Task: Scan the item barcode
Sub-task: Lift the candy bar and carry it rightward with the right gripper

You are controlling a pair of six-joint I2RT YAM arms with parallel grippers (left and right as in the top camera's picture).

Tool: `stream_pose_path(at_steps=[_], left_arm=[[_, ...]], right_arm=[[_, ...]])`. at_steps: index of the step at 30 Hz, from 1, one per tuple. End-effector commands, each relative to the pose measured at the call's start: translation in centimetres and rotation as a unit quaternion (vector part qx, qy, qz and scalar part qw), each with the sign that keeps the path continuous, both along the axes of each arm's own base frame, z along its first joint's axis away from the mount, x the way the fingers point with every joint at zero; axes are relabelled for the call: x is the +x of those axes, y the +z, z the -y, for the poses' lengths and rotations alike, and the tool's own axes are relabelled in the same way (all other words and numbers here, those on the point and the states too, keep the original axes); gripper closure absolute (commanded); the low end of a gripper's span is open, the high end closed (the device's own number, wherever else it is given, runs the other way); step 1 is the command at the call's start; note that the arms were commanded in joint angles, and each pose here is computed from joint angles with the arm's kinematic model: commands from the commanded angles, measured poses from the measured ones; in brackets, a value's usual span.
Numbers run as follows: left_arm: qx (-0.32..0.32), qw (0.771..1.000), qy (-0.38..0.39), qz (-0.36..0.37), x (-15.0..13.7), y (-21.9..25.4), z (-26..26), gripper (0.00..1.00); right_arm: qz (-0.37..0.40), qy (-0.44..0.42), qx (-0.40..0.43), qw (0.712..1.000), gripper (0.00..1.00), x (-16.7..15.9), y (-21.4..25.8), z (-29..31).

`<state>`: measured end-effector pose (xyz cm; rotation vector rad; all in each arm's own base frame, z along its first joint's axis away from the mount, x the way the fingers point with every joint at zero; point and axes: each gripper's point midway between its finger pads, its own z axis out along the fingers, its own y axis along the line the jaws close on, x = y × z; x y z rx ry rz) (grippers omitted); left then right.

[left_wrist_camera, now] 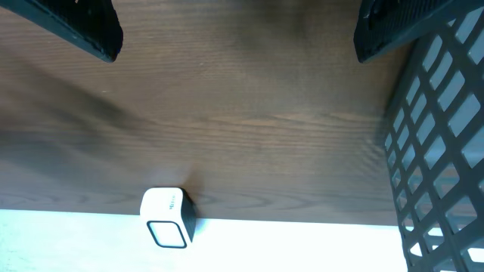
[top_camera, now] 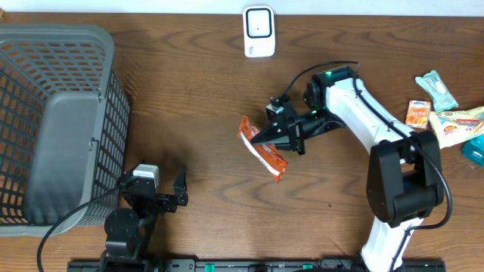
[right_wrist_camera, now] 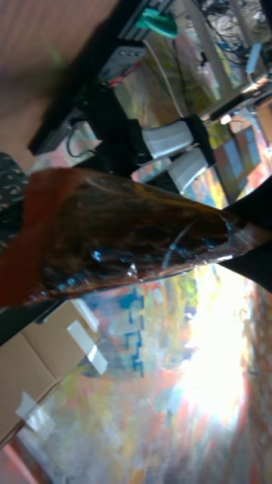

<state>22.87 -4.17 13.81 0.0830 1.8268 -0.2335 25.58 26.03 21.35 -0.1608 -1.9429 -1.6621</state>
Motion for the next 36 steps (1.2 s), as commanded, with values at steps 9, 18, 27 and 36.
stream_pose_path(at_steps=[9, 18, 27, 36], left_arm=[[-0.001, 1.000, -0.009, -0.013, -0.1, -1.1, 0.3, 0.02], [-0.001, 1.000, -0.009, -0.013, -0.1, -1.1, 0.3, 0.02], [-0.001, 1.000, -0.009, -0.013, -0.1, -1.1, 0.3, 0.02], [-0.001, 1.000, -0.009, -0.013, -0.1, -1.1, 0.3, 0.02]], right_arm=[[0.057, -0.017, -0.012, 0.998, 0.99, 1.2, -0.7, 2.8], [0.061, -0.022, -0.011, 0.998, 0.99, 1.5, -0.8, 3.0], [0.130, -0.050, 0.031, 0.990, 0.99, 3.7, -0.6, 3.0], [0.219, -0.054, 0.059, 0.973, 0.99, 5.3, -1.0, 2.7]])
